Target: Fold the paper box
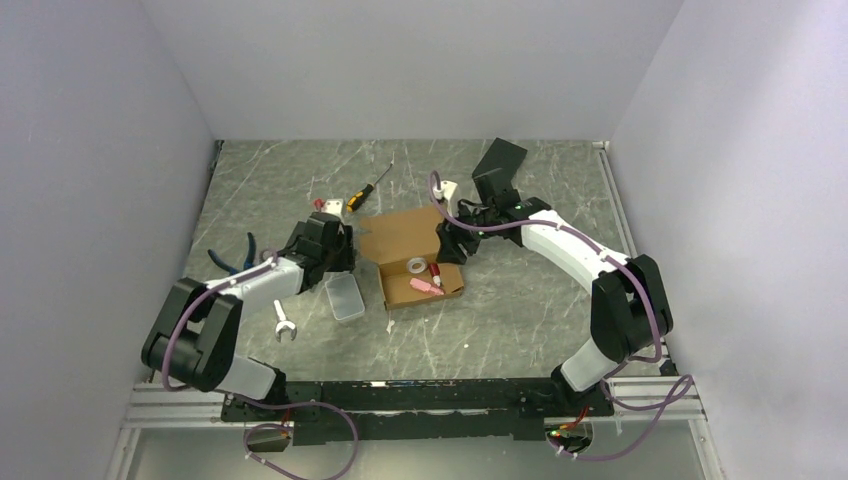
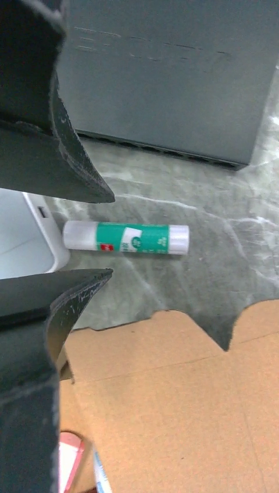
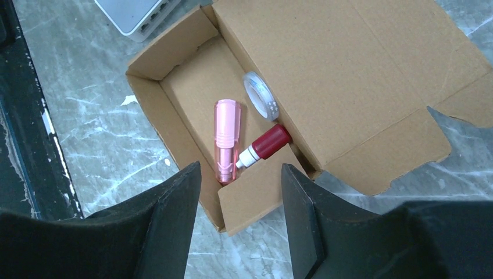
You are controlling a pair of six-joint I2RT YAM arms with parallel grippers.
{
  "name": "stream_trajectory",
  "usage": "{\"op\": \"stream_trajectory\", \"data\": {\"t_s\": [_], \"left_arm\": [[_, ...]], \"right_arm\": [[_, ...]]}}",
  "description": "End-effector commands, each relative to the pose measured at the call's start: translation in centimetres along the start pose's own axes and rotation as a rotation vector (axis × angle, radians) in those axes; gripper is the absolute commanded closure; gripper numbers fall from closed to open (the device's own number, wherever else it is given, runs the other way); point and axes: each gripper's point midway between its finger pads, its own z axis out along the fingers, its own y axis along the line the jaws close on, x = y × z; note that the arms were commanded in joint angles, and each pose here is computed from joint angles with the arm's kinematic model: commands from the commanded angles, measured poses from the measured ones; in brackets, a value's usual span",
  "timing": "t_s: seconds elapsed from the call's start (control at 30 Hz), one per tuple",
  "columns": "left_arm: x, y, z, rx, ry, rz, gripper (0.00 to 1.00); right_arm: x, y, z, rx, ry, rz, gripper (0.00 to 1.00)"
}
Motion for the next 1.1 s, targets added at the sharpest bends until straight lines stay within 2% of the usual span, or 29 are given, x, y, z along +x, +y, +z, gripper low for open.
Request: {"op": "stream_trajectory", "data": {"t_s": [0.0,0.43,0.47,0.53,0.63,0.7,0.93,1.07], "left_arm": [[-2.9,-0.4,1.3,-0.005,-0.064,0.048,0.51],[-0.1,1.1,3.7,-0.083,0.037,0.069,0.63],[0.2,1.2,3.8,-0.088,0.049,0.069,0.66],[0.1,1.3,3.8,-0.102,0.053,0.066,0.79],[-0.2,1.9,3.2,-0.137,0.049,0.056,0.94],[-0.5,2.3,2.5,-0.157,0.037,0.043,0.99],[-3.8,1.3,-2.6,-0.100,-0.093,-0.074,1.00],[-3.7,0.1,-5.8,-0.003,-0.127,-0.158,1.00]], "right_arm": [[-2.0,0.2,-1.3,-0.010,-0.065,-0.048,0.43],[-2.1,0.0,-1.6,-0.011,-0.076,-0.035,0.43],[-2.0,-0.1,-1.6,-0.010,-0.076,-0.034,0.43],[-2.1,-0.2,-1.6,-0.009,-0.078,-0.032,0.43],[-2.1,-0.2,-1.8,-0.009,-0.082,-0.028,0.43],[-2.2,-0.3,-1.9,-0.009,-0.086,-0.028,0.43],[-2.2,-0.4,-2.3,-0.012,-0.094,-0.027,0.43],[-2.2,-0.4,-2.8,-0.023,-0.103,-0.034,0.41]]}}
